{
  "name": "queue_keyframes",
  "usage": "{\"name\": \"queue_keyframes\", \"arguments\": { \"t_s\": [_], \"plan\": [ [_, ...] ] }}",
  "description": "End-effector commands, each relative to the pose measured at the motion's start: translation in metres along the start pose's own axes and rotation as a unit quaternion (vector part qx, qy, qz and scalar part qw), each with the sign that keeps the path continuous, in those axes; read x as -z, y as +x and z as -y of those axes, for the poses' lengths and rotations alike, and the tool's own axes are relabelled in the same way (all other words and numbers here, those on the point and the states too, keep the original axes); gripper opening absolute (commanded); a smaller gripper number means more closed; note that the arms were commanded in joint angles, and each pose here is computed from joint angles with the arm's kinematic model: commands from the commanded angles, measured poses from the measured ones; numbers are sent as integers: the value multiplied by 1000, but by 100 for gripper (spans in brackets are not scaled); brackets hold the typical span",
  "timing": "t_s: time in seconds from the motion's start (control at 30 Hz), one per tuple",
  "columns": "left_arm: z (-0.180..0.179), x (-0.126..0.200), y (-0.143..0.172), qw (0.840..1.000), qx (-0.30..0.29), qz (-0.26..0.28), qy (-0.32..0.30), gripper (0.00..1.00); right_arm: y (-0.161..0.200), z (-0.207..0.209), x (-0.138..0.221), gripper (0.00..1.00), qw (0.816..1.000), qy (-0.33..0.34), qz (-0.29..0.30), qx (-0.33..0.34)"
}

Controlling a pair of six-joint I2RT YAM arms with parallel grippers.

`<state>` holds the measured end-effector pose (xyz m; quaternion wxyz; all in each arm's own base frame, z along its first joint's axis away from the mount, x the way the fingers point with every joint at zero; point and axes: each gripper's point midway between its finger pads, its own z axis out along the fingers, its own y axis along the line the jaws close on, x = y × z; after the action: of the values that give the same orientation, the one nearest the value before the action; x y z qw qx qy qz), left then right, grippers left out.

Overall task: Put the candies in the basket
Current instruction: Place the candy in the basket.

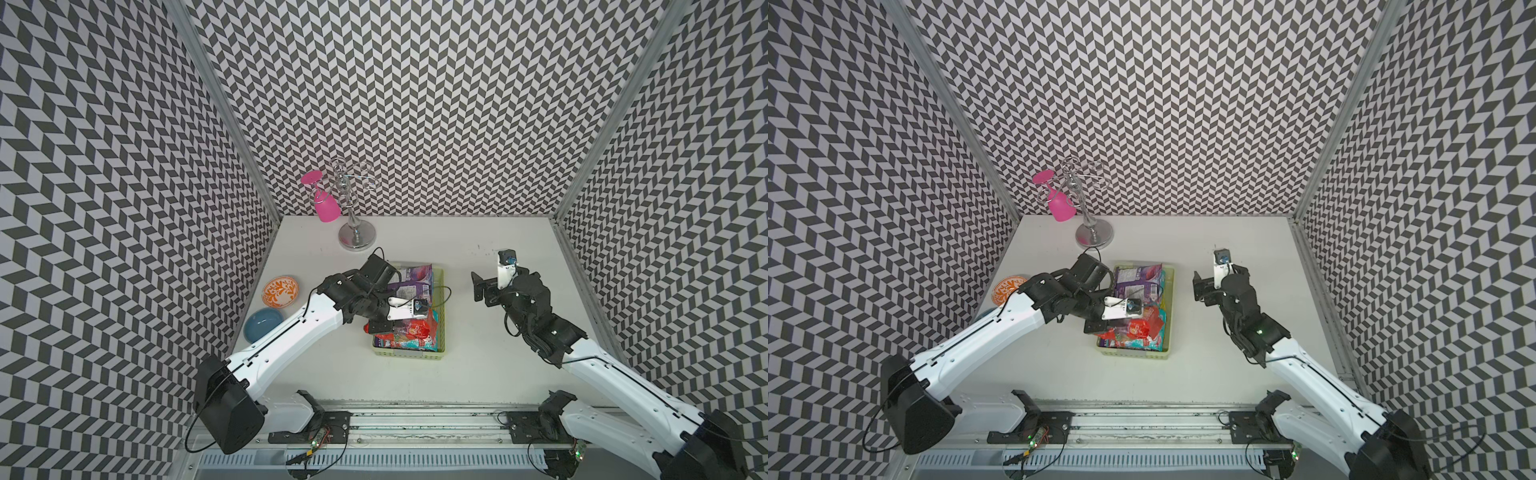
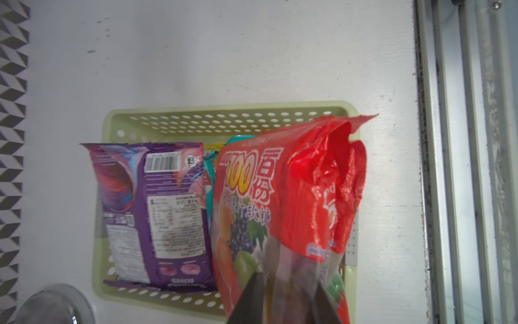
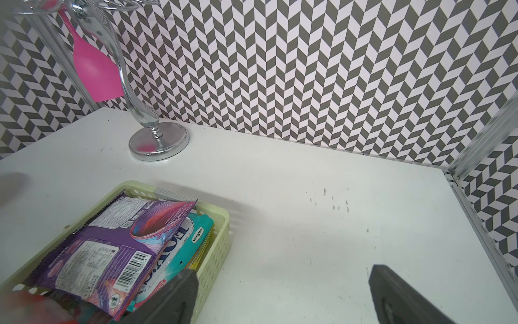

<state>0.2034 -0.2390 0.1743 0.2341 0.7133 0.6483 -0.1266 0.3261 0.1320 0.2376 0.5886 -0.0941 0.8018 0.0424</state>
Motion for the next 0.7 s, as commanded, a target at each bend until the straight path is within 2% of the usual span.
{"name": "queue_keyframes", "arguments": {
  "t_s": [0.0, 0.27, 0.53, 0.67],
  "plan": [
    [23, -11, 3, 999, -15, 8, 44, 42, -8, 2, -1, 99, 1000, 3, 19, -11],
    [35, -31, 19, 998, -47, -15, 36, 45, -7, 1, -2, 99, 1000, 0, 18, -12],
    [19, -46, 21, 997, -75, -18, -26, 33, -5, 2, -3, 99, 1000, 2, 14, -12],
    [11, -49, 15, 995, -84, -10, -46, 31, -4, 4, -3, 99, 1000, 5, 14, -12]
  ]
}}
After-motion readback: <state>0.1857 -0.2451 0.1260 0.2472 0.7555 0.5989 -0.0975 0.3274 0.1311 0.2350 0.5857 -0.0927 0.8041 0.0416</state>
